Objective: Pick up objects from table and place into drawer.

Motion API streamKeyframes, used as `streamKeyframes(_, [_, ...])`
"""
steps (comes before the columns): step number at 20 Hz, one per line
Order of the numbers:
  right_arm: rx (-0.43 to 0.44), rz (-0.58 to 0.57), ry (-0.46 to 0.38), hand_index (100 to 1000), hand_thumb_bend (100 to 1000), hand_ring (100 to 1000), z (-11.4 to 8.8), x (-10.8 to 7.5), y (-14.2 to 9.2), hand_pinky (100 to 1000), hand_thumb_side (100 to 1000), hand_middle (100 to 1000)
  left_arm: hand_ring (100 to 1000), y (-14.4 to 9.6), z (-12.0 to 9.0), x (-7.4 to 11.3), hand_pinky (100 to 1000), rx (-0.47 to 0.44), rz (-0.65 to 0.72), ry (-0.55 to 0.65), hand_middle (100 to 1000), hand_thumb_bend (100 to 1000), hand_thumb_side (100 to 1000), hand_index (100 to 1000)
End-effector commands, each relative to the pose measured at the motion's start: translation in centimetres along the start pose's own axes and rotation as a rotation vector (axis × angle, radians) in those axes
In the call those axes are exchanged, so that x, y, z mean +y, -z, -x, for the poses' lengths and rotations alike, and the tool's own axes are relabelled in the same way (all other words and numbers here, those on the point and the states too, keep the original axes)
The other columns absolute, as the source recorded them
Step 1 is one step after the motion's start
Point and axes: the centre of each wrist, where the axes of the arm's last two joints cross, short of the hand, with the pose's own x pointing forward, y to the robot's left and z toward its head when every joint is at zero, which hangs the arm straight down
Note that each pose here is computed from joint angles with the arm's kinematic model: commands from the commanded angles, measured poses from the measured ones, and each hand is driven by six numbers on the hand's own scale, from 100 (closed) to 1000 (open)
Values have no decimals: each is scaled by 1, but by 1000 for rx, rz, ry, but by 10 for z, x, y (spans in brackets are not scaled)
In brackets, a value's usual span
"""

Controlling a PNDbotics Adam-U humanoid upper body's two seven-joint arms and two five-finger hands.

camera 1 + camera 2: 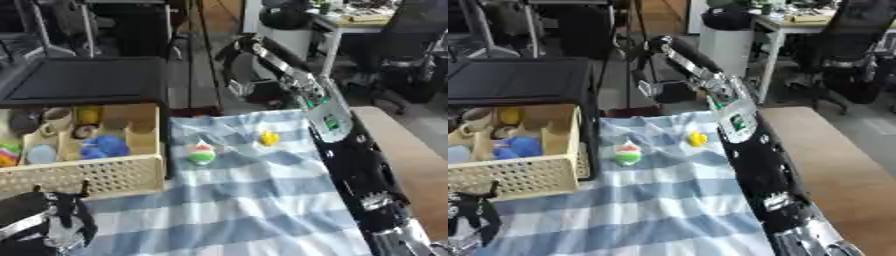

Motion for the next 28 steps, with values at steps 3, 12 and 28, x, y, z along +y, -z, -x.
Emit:
streamKeyframes(3, [-30,29,-18,742,100,665,-7,-15,4,851,276,513,792,13,9,5,679,52,-66,45,864,157,1000,843])
streamKeyframes(12, [-29,26,-8,741,100,663,-7,-13,3,850,281,509,761,22,33,19,661,136,-216,21,828,120,1000,823])
streamKeyframes(28, [-54,0,7,741,100,661,-9,-8,9,849,285,506,569,34,83,41,545,256,-210,-137,607,112,1000,759])
